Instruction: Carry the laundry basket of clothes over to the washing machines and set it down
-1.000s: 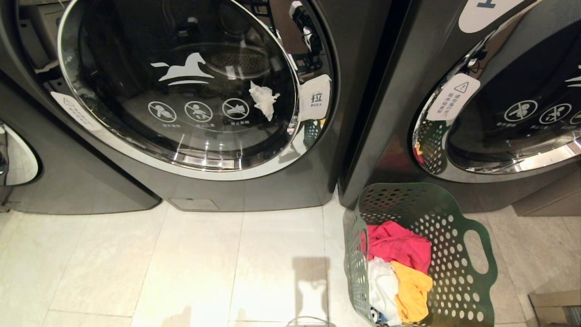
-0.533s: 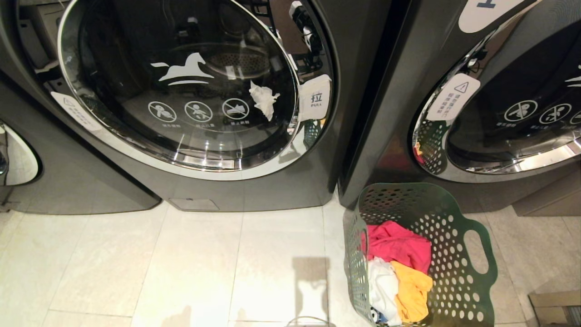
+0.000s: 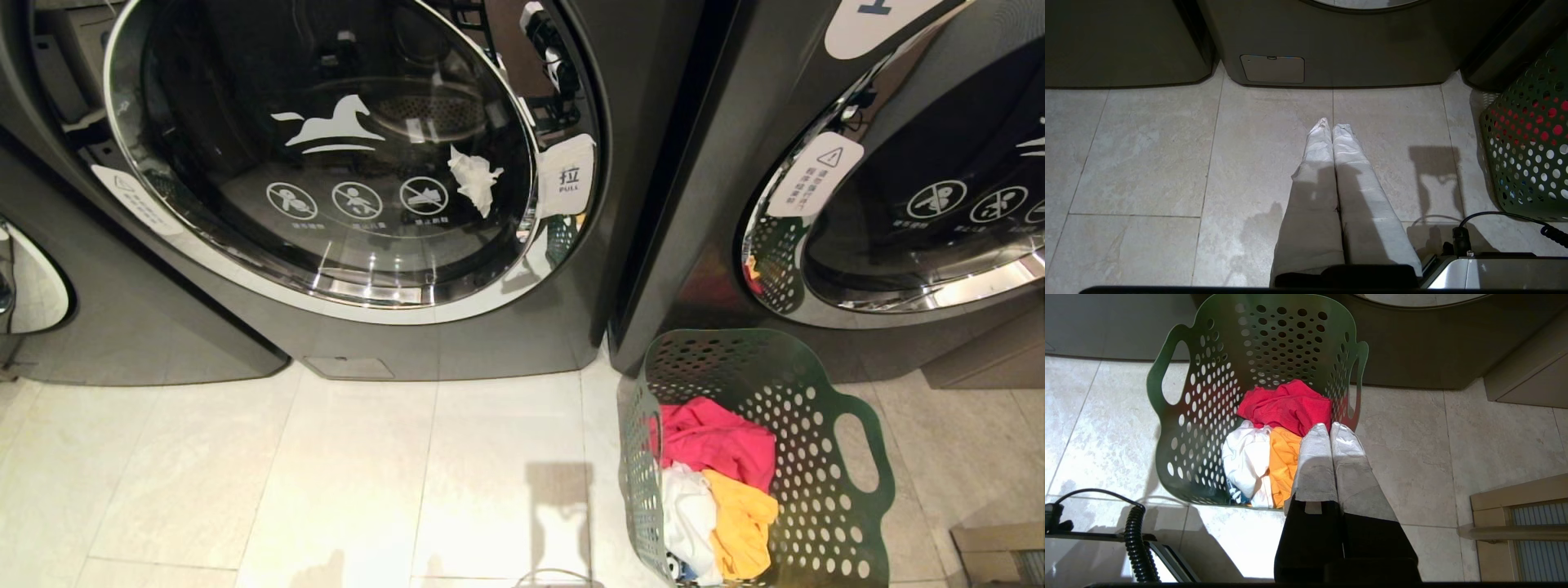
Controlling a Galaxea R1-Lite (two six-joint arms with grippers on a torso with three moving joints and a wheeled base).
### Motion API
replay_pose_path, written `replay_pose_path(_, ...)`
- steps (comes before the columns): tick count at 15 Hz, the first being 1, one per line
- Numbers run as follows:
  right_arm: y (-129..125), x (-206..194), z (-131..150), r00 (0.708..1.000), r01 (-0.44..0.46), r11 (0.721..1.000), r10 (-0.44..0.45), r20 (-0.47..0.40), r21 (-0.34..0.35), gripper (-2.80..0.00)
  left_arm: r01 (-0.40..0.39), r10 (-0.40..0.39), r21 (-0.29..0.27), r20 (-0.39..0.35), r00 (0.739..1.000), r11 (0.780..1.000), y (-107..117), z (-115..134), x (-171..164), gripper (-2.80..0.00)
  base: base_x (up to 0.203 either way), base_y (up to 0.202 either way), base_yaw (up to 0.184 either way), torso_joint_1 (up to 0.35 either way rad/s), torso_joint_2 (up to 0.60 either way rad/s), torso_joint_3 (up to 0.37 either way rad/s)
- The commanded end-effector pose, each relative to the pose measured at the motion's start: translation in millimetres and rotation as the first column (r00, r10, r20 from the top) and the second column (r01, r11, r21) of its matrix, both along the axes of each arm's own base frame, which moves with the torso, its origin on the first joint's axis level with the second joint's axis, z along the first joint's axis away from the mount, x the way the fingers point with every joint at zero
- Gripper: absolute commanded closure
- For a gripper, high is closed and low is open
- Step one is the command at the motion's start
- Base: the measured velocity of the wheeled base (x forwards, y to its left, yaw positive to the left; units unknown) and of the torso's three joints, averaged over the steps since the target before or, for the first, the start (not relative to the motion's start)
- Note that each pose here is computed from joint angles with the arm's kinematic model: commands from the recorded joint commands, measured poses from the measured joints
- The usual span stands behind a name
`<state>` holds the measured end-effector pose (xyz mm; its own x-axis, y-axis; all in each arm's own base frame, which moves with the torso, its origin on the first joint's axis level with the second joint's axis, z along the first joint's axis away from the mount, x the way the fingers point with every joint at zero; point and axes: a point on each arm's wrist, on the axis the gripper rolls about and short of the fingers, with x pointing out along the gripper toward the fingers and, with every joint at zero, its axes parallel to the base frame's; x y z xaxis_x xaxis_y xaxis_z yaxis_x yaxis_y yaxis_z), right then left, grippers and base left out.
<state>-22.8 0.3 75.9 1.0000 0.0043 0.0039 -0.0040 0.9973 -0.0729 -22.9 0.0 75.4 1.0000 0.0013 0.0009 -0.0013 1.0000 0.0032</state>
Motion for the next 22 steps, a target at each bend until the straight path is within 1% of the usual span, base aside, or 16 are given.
replay_pose_path(1,0.0,0.1,0.1,1.000,0.000,1.000,0.000,-0.001,-0.001,0.00,0.000,0.000,0.000,-0.002,1.000,1.000,0.0,-0.1,0.1,0.00,0.000,0.000,0.000,0.000,0.00,0.000)
replay_pose_path(22,0.0,0.1,0.1,1.000,0.000,1.000,0.000,-0.001,-0.001,0.00,0.000,0.000,0.000,-0.001,1.000,1.000,0.0,0.1,0.1,0.00,0.000,0.000,0.000,0.000,0.00,0.000)
